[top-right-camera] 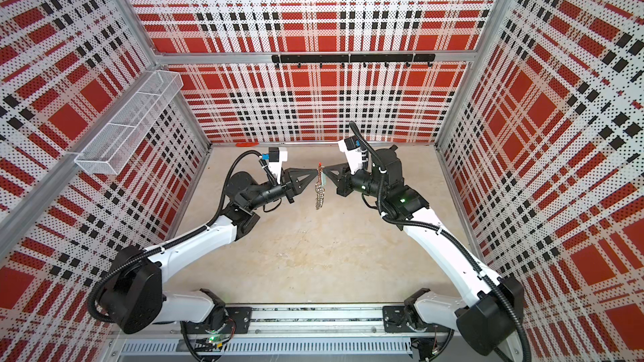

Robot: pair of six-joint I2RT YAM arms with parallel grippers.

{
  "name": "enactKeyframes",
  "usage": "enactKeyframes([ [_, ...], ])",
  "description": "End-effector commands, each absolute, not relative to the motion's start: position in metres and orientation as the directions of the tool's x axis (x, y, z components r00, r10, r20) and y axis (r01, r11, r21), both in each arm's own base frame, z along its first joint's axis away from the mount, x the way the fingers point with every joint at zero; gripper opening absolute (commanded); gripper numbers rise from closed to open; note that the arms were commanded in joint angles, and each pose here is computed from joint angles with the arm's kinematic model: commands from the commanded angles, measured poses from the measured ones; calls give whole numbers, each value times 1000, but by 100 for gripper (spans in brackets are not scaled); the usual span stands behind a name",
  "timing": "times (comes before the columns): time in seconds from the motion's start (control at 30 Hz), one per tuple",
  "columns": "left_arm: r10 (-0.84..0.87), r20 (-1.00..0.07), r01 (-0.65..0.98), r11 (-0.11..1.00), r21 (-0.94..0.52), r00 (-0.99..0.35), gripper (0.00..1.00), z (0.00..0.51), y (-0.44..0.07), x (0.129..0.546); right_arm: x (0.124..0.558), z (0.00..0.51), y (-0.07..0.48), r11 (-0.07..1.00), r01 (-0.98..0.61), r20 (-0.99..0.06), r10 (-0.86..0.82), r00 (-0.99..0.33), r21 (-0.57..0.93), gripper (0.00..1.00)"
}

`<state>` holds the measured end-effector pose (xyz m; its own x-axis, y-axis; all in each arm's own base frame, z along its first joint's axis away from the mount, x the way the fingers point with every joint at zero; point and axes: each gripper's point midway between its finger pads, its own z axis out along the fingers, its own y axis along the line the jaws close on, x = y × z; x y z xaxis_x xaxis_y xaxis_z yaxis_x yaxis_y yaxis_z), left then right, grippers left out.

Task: Put the keys on the keyring
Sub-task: 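Lower the plate with the left gripper while the right gripper lowers the key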

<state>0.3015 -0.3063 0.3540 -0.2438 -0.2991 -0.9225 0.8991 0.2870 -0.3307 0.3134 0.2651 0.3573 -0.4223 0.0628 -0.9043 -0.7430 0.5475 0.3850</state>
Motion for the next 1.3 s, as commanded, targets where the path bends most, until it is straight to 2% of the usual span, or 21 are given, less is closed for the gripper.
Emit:
enactKeyframes([
  [0.0, -388, -920, 939, 291, -185, -61, 0, 397, -295, 277, 329, 332, 256, 592, -671, -862, 85, -499, 447, 0],
  [0.13, -423, -906, 933, 334, -137, 18, 0, 402, -286, 272, 326, 319, 256, 571, -646, -823, 94, -561, 506, 0],
  [0.33, -386, -901, 912, 410, 26, 199, 0, 396, -288, 261, 322, 303, 257, 539, -604, -756, 98, -648, 587, 0],
  [0.43, -372, -884, 899, 424, 109, 282, 0, 395, -291, 254, 317, 301, 262, 485, -583, -707, 111, -698, 652, 0],
  [0.7, -387, -869, 895, 427, 127, 308, 0, 404, -296, 259, 308, 296, 269, 339, -535, -598, 112, -794, 774, 0],
  [0.83, -395, -870, 899, 423, 113, 295, 0, 405, -296, 261, 309, 299, 266, 330, -537, -599, 120, -792, 777, 0],
  [0.93, -395, -879, 901, 425, 83, 267, 0, 400, -296, 267, 314, 303, 262, 360, -543, -619, 139, -773, 759, 0],
  [1.0, -400, -885, 896, 443, 41, 238, 0, 396, -290, 275, 323, 295, 256, 422, -530, -632, 145, -761, 735, 0],
  [1.17, -409, -906, 847, 516, -129, 112, 0, 376, -269, 307, 343, 252, 238, 605, -478, -660, 107, -744, 637, 0],
  [1.27, -380, -923, 790, 585, -183, 68, 0, 356, -259, 318, 347, 218, 224, 700, -441, -668, 69, -741, 561, 0],
])
